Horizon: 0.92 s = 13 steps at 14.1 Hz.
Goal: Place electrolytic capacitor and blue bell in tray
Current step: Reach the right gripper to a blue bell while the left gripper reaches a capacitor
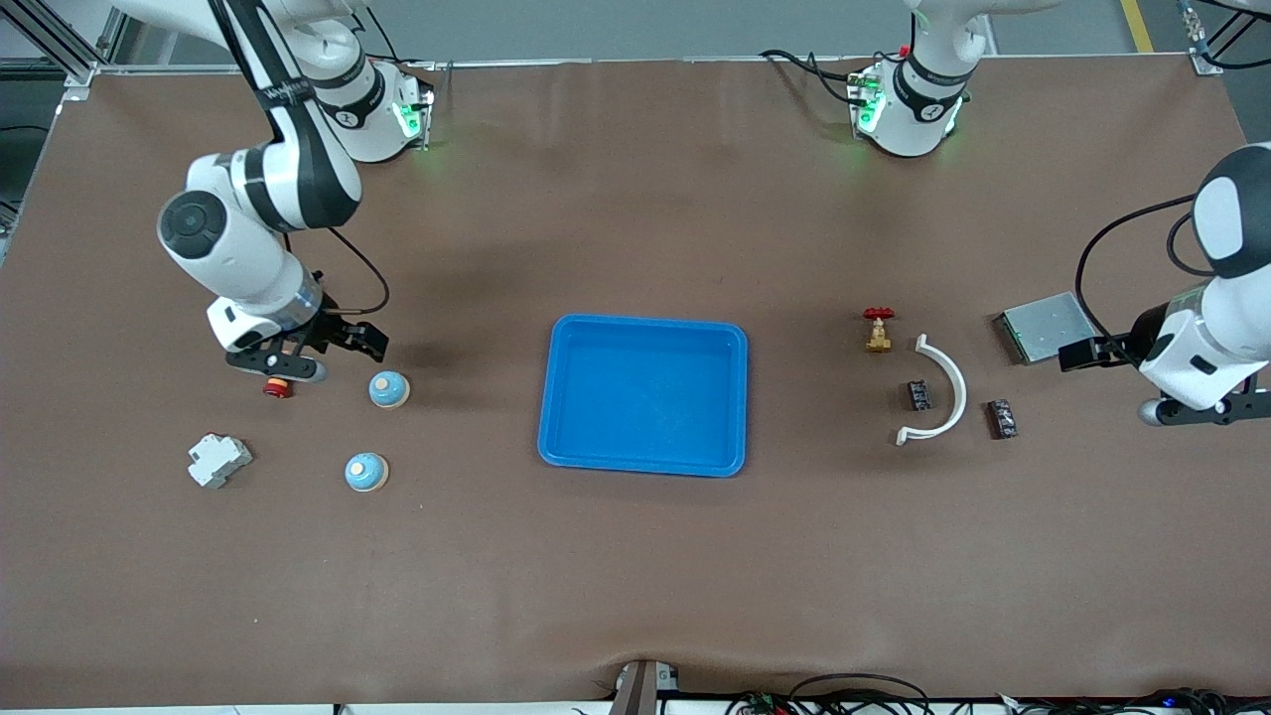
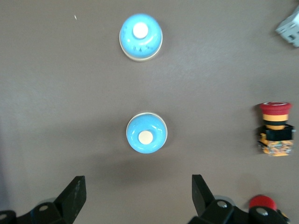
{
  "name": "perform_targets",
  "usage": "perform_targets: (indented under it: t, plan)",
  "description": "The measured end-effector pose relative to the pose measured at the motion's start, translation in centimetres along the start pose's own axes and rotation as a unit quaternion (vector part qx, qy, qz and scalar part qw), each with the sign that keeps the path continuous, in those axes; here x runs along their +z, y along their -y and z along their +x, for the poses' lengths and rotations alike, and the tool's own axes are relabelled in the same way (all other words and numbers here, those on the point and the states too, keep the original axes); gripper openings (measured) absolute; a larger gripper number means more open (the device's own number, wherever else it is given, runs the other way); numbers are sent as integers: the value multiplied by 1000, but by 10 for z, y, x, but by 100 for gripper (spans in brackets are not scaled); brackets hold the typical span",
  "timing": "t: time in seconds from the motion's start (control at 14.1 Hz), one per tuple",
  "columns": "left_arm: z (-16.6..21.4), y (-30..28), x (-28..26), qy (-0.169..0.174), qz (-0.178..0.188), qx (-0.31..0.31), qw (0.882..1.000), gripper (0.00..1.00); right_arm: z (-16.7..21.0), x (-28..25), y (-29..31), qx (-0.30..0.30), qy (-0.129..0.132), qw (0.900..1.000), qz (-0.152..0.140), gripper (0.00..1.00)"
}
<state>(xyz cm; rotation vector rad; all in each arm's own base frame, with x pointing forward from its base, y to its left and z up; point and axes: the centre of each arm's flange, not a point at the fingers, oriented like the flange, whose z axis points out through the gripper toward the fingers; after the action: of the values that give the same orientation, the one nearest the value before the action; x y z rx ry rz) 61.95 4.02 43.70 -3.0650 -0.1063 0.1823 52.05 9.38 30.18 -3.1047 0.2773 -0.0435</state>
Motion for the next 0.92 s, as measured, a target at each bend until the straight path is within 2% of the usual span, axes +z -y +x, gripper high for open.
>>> perform_targets:
  t: [0.28,0.5,0.92]
  plan:
    - [4,12,48,-18,-20,-19,999,100,4,37,1,0,-11,1000,1,100]
    - [3,15,71,-19,-24,-24,999,100,5,70,-2,2,-19,1000,1,100]
    - [17,10,111,-24,-24,-38,999,100,2,103,-5,3,-11,1000,-4,100]
